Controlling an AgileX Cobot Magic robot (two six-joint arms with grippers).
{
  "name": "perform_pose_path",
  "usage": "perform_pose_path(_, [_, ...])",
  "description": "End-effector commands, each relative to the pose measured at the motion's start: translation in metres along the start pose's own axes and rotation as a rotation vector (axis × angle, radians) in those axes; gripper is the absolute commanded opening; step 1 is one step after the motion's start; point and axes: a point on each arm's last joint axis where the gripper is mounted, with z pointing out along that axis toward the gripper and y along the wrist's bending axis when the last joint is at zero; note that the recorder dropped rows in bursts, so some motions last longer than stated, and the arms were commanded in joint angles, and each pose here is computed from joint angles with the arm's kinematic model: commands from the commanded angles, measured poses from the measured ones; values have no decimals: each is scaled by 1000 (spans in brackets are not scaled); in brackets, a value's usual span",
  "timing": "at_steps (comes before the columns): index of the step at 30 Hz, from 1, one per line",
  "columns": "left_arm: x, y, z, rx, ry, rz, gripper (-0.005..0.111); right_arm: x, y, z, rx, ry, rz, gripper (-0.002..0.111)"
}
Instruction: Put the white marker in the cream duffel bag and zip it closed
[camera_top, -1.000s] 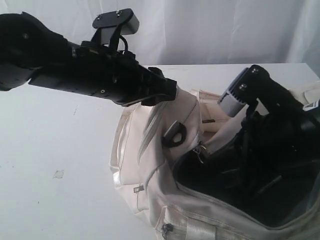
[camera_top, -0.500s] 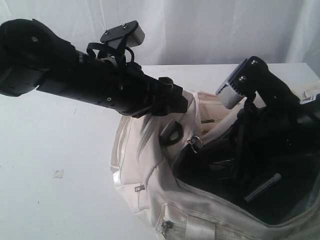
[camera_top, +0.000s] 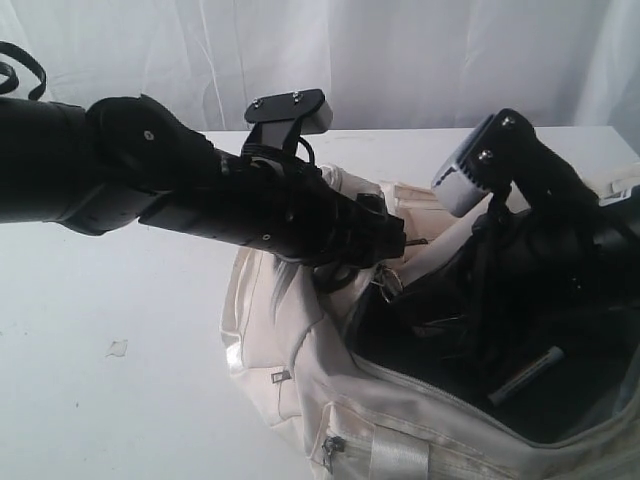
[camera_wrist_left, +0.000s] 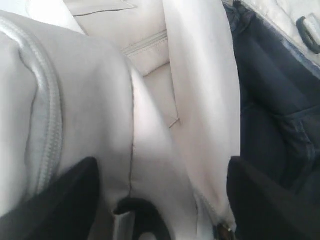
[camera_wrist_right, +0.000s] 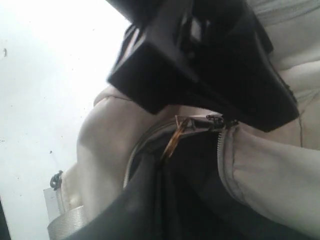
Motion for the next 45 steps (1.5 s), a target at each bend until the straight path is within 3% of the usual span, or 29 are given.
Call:
perform_pose_path(1, [-4,0,1,-14,-47,-20,73,0,4,0,-45,8,-13,0])
perform_pose_path(7, [-4,2,4,-23,-52,-37,64,0,11,2,-78,15,-77,0])
perform_pose_path(15, [2,7,16,-37,-32,-122,26,-3,17,5,-78,4,-101,0])
perform_pose_path(23, [-3,12,16,-77,-102,-132,0,-3,17,5,-81,8,-94,0])
perform_pose_path(39, [-41,2,7,-74,-253,-65,0,2,27,2,-182,61,-83,0])
perform_pose_path(45, [-50,25,1,-108,-255,-97,0,6,30,0,-208,106,-65,0])
